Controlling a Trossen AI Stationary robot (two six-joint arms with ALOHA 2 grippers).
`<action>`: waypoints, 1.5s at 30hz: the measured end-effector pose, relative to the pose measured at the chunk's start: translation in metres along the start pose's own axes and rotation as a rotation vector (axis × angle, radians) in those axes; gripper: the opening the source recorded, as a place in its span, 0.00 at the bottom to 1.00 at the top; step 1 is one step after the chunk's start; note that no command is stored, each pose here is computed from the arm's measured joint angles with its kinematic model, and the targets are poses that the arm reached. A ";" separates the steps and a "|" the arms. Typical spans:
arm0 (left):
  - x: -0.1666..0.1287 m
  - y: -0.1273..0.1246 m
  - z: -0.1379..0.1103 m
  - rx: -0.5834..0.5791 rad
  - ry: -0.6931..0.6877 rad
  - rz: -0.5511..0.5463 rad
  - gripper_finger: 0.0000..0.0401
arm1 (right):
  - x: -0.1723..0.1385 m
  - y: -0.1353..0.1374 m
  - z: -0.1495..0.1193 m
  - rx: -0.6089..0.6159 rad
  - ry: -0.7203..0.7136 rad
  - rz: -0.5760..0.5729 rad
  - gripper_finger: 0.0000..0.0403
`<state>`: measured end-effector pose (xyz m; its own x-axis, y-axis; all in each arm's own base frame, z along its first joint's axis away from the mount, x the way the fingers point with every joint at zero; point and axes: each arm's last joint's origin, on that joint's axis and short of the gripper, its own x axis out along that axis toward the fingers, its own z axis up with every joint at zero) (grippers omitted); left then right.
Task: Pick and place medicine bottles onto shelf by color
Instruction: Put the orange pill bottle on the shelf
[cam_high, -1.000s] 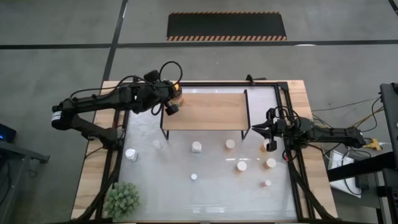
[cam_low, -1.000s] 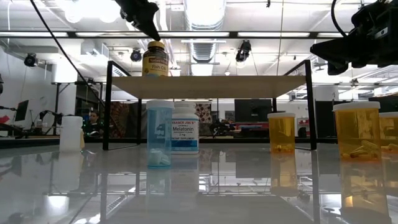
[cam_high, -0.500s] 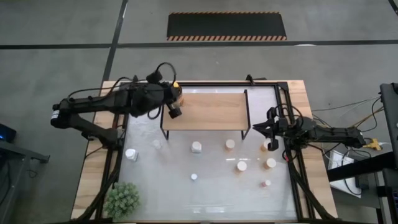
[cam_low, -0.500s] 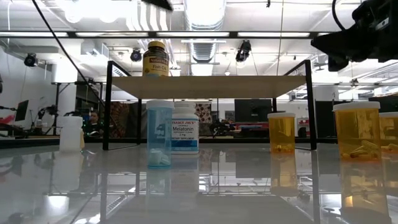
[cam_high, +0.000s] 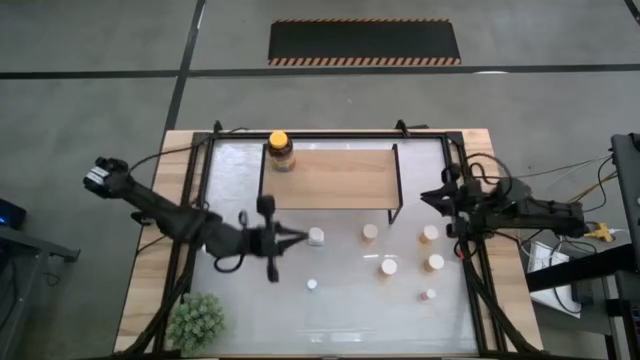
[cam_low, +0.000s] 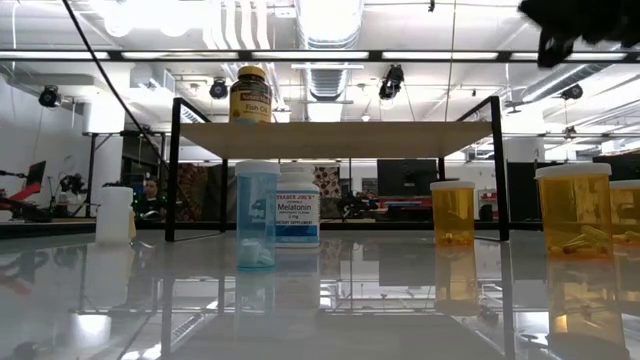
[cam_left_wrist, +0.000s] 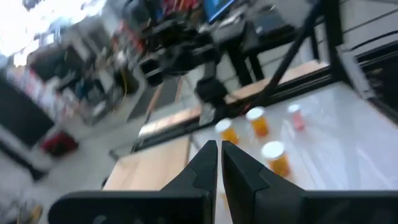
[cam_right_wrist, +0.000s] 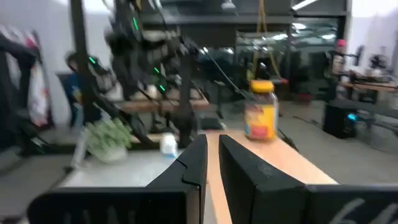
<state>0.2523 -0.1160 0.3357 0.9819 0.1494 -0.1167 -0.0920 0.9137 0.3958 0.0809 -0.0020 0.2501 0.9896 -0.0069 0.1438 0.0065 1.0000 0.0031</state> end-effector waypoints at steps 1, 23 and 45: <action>-0.001 -0.005 -0.005 0.016 -0.022 -0.004 0.01 | -0.001 0.001 0.007 0.008 -0.015 0.022 0.08; -0.018 -0.007 -0.042 0.045 -0.145 0.042 0.01 | 0.053 0.015 0.075 0.132 0.157 0.317 0.08; -0.019 -0.005 -0.036 0.015 -0.179 0.056 0.01 | 0.078 0.077 0.022 0.136 0.573 0.367 0.08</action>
<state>0.2284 -0.1098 0.3035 0.9892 0.1293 0.0689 -0.1462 0.9000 0.4107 0.1552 0.0749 0.2830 0.8444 0.3711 -0.3863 -0.3239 0.9281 0.1836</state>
